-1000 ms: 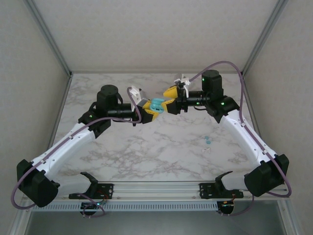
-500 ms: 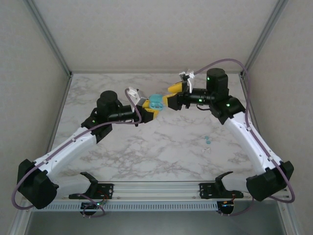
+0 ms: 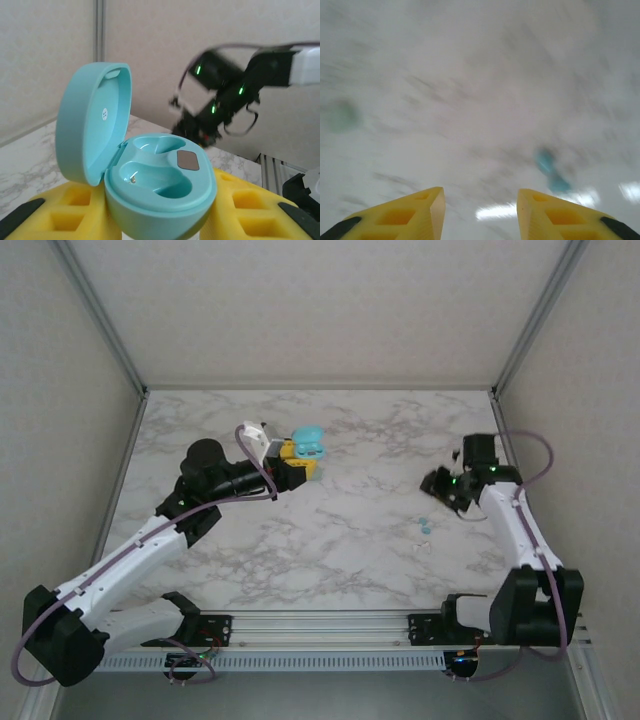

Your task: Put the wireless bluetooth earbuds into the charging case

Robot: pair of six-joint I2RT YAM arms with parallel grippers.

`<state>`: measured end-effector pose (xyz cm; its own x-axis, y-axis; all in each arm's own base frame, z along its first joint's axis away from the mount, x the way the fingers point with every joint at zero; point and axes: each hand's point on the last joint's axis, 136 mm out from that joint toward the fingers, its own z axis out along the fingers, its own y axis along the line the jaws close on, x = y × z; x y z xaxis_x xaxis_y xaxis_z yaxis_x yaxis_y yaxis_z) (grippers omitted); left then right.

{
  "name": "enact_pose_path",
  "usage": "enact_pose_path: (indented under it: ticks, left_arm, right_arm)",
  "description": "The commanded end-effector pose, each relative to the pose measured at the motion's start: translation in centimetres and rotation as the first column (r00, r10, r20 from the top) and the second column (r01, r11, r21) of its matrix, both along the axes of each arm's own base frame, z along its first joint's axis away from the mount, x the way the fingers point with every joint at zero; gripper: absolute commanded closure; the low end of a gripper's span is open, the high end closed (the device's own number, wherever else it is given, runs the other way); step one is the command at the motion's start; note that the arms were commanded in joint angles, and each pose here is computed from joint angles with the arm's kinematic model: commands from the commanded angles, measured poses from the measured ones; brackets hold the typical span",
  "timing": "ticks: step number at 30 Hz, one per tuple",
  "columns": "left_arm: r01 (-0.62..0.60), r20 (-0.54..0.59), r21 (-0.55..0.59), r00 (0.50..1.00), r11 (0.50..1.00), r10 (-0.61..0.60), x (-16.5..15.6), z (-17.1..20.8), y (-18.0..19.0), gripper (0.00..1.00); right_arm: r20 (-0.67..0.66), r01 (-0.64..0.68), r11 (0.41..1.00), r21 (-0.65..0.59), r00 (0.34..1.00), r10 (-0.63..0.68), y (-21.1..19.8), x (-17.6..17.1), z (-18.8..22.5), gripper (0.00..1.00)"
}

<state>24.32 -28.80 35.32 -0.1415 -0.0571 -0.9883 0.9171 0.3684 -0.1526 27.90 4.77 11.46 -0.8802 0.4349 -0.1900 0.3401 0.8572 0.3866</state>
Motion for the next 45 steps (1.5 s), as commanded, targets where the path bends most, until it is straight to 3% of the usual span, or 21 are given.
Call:
enact_pose_path:
  ticks: [1, 7, 19, 30, 45]
  left_arm:
    - [-0.003, 0.017, -0.024, 1.0, 1.0, 0.003, -0.4, 0.6, 0.1, 0.79]
    - [-0.001, 0.021, -0.015, 1.0, 1.0, 0.002, -0.4, 0.8, 0.1, 0.78]
    - [0.003, 0.002, -0.004, 1.0, 1.0, -0.003, -0.5, 0.4, -0.1, 0.78]
    - [0.006, -0.012, 0.009, 1.0, 1.0, -0.006, -0.4, 0.0, -0.3, 0.78]
    - [0.015, -0.022, 0.021, 1.0, 1.0, -0.015, -0.4, -0.2, -0.5, 0.77]
  right_arm:
    - [-0.136, 0.02, 0.999, -0.026, 0.991, -0.023, -0.4, -2.1, -3.0, 0.59]
    - [-0.195, -0.023, 0.993, -0.118, 0.981, 0.0, -1.8, -1.4, -5.7, 0.57]
    - [-0.176, -0.13, 0.989, -0.071, 0.978, 0.116, -0.5, 2.0, -7.9, 0.58]
    - [-0.275, -0.196, 0.98, -0.024, 0.944, 0.182, 1.1, 0.1, -10.1, 0.6]
    - [-0.241, -0.239, 0.969, -0.057, 0.945, 0.219, 3.0, 0.7, -8.0, 0.65]
